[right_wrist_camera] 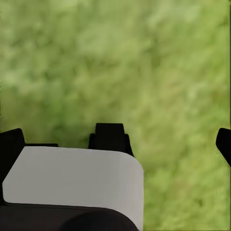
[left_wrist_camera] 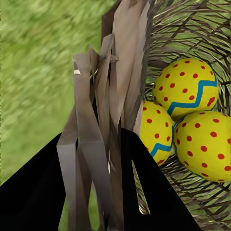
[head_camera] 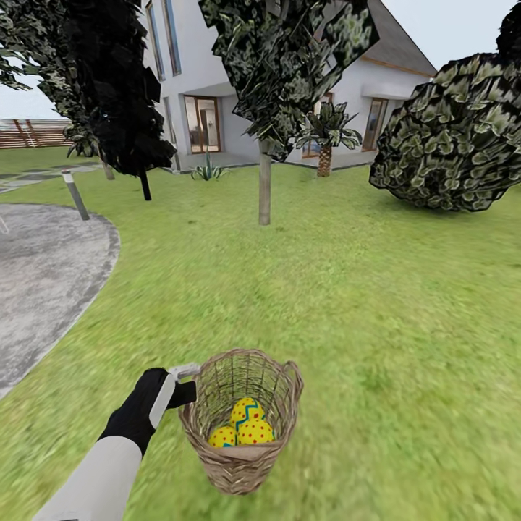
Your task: Take the three Easter eggs out of the wicker basket on the lawn in the garden, then place them on the lawn next to a single tree (choose any tree) so that all three eggs are next to the same tree and none are left in the basket.
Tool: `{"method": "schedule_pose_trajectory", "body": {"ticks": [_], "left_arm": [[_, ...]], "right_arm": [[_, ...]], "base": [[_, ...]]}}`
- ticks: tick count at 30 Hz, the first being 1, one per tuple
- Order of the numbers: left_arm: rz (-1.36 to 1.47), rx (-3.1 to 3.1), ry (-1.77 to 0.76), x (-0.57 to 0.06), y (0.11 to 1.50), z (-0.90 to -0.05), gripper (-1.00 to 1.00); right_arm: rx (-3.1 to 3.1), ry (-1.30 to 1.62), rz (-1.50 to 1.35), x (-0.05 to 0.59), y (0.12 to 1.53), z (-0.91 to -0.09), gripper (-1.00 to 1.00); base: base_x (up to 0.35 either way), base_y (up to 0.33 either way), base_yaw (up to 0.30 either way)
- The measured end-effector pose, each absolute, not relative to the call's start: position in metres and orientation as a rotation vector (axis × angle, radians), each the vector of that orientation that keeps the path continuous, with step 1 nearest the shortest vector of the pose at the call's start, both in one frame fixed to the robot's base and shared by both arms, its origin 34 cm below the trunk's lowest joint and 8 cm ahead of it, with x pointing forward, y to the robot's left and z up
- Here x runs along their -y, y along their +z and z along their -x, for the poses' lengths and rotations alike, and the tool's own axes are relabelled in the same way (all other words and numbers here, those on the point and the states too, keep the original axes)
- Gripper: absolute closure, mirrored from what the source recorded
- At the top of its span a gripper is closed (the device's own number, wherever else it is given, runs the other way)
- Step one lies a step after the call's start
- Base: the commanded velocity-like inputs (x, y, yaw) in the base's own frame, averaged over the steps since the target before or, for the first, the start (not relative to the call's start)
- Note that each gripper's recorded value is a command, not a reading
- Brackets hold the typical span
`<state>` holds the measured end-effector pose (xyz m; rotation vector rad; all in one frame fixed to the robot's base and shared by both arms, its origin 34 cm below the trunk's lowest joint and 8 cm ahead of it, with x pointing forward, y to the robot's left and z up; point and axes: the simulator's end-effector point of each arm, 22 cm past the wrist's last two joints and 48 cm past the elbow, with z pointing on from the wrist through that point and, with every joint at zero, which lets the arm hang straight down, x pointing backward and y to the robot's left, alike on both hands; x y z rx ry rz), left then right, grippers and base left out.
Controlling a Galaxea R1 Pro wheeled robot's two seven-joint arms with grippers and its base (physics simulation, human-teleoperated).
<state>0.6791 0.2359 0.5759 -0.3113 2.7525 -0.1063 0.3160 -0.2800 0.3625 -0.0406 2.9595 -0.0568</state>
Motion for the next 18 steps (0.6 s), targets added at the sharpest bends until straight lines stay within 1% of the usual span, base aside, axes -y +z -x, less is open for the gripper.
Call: {"method": "schedule_pose_trajectory", "body": {"ticks": [18], "left_arm": [[0.309,-2.754,-0.109,-0.2339,0.5756,-0.6788,1.00]], "right_arm": [[-2.962,-0.055,0.041,0.2795,0.3624,-0.3152,-1.00]], "base": [[0.318,0.000,0.000]]}}
